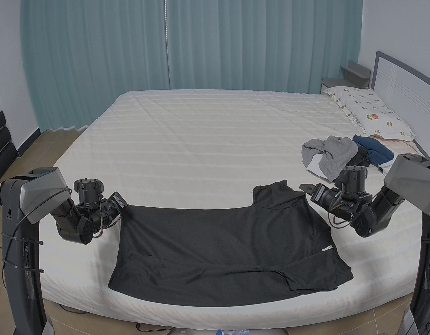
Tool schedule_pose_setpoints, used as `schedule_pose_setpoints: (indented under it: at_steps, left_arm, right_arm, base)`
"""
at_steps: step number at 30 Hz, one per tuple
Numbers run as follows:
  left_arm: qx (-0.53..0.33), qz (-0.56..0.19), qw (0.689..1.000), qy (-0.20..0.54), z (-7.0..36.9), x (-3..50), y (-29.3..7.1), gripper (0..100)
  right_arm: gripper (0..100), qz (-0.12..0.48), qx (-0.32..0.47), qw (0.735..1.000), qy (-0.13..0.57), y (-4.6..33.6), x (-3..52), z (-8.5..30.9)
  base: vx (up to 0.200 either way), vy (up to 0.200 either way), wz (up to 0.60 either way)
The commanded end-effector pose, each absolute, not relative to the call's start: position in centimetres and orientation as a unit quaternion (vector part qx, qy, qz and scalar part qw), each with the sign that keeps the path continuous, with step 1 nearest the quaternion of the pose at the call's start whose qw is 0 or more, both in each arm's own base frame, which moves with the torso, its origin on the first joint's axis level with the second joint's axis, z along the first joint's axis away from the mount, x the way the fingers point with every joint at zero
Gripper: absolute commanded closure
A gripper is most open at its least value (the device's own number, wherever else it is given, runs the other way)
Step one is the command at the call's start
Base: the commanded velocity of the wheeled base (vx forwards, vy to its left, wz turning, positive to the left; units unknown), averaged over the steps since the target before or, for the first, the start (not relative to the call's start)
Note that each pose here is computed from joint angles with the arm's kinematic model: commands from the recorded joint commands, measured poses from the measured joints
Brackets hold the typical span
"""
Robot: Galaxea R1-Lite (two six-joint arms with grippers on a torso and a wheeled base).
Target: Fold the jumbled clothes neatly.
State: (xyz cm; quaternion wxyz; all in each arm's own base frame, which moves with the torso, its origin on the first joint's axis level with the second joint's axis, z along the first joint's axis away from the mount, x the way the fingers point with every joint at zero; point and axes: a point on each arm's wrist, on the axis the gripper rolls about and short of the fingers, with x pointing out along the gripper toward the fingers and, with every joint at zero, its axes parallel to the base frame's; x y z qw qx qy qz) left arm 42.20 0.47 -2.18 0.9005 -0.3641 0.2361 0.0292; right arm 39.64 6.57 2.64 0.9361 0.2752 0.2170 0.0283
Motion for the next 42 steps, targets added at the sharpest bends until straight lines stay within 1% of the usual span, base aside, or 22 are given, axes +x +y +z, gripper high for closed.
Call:
schedule_pose_setpoints:
  at_steps: [1, 5, 11, 19, 20, 33, 38, 42]
  left_arm:
    - [-0.364, 0.029, 0.9, 0.238, -2.2, 42.1, 0.5, 100]
    - [-0.364, 0.028, 0.9, 0.238, -2.2, 42.1, 0.5, 100]
    - [-0.363, 0.029, 0.9, 0.239, -2.4, 42.1, 0.5, 100]
    - [-0.363, 0.029, 0.9, 0.24, -2.4, 42.1, 0.5, 100]
    - [-0.363, 0.029, 0.9, 0.239, -2.4, 42.1, 0.5, 100]
    - [-0.363, 0.029, 0.901, 0.235, -2.2, 42.2, 0.6, 100]
    - [-0.361, 0.027, 0.902, 0.234, -1.9, 42.2, 0.5, 100]
    - [-0.359, 0.027, 0.905, 0.227, -1.4, 42.1, 0.8, 100]
  right_arm:
    - [0, 0.007, 0.219, 0.939, 0.263, 8.0, 44.2, -2.6]
    - [0, -0.007, 0.217, 0.942, 0.256, 7.8, 45.7, -4.4]
    - [0, -0.009, 0.222, 0.946, 0.236, 7.5, 47.3, -4.0]
    - [0, -0.009, 0.224, 0.948, 0.225, 7.2, 47.7, -3.4]
    - [100, -0.009, 0.225, 0.948, 0.224, 7.1, 47.7, -3.3]
    - [100, -0.009, 0.253, 0.944, 0.212, 5.5, 46.9, -0.8]
    - [100, -0.001, 0.259, 0.943, 0.209, 5.4, 46.4, 0.2]
    - [100, 0.003, 0.281, 0.941, 0.191, 5.6, 46.2, 0.8]
  base:
    - [0.0, 0.0, 0.0]
    - [0.0, 0.0, 0.0]
    - [0.0, 0.0, 0.0]
    - [0.0, 0.0, 0.0]
    - [0.0, 0.0, 0.0]
    - [0.0, 0.0, 0.0]
    - [0.0, 0.0, 0.0]
    - [0.0, 0.0, 0.0]
